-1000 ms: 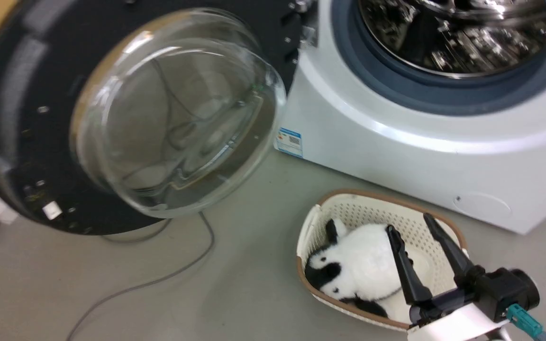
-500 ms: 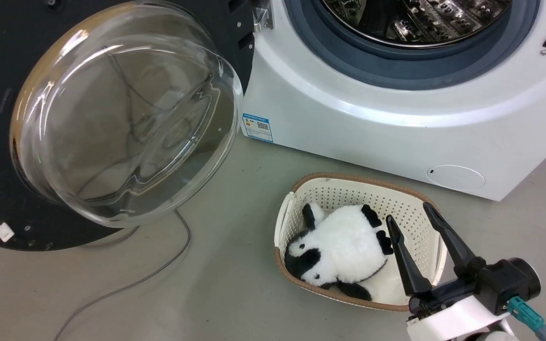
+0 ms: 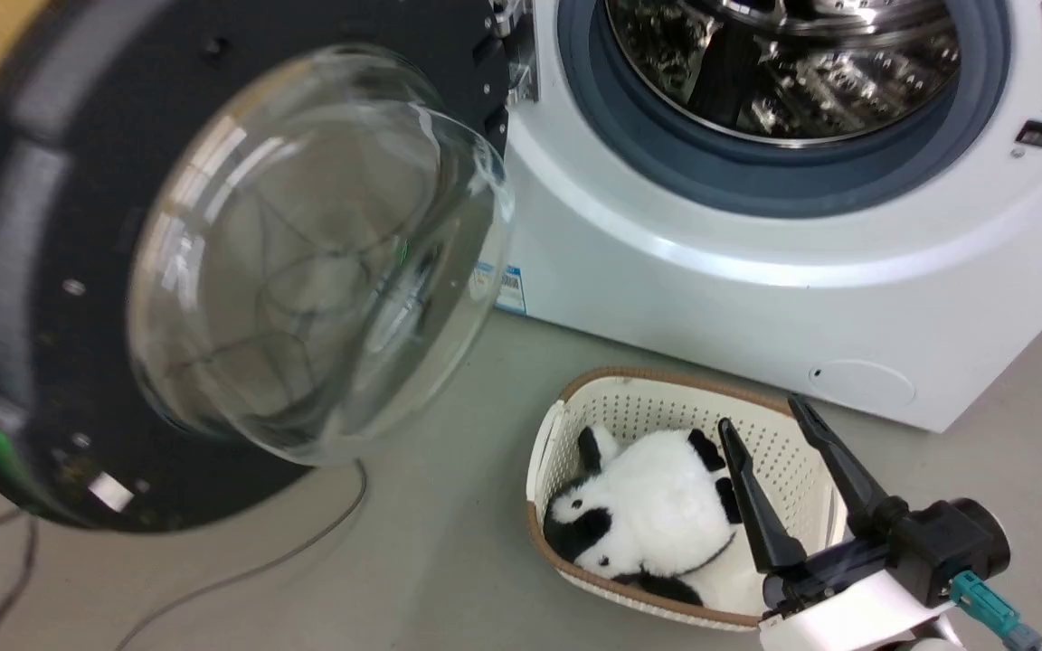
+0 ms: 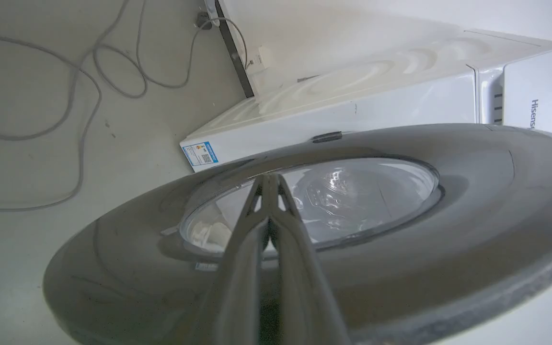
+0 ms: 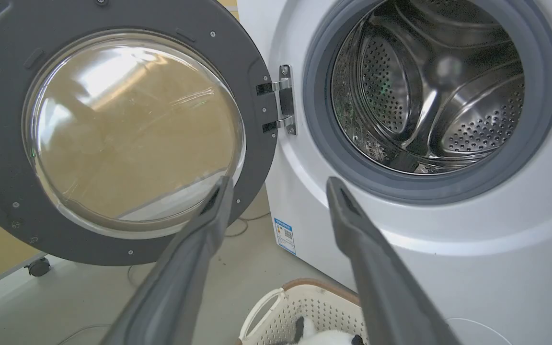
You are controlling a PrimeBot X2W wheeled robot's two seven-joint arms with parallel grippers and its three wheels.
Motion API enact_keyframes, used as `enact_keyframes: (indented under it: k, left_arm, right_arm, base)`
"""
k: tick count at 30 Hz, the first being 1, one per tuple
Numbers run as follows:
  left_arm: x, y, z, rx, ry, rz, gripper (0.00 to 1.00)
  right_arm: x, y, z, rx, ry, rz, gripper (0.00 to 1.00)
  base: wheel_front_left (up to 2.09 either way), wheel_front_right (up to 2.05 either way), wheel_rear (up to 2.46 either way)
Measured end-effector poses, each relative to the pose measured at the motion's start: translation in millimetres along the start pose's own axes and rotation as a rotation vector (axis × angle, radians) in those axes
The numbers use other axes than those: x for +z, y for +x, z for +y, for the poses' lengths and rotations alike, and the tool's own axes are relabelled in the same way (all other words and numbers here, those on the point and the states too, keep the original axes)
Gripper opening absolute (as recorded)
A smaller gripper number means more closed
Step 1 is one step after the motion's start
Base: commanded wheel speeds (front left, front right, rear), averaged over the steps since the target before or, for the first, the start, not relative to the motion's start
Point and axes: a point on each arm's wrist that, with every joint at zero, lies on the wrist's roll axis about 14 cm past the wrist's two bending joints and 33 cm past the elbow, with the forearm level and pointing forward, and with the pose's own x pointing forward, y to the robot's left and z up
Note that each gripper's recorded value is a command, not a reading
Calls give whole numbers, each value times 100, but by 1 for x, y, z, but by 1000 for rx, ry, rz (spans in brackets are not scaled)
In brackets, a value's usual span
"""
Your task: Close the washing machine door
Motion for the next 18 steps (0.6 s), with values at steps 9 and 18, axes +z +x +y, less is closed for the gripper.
enact_keyframes:
  k: [9, 18]
  left_arm:
    - [-81, -9, -18, -147, 10, 273, 0]
    - [-195, -13, -56, -314, 32, 561, 0]
  right_arm:
    - [14, -13, 0, -37, -12, -24, 100]
    - [25, -32, -17, -117, -28, -42, 100]
  base:
    - [0, 0, 0]
    - [0, 0, 0]
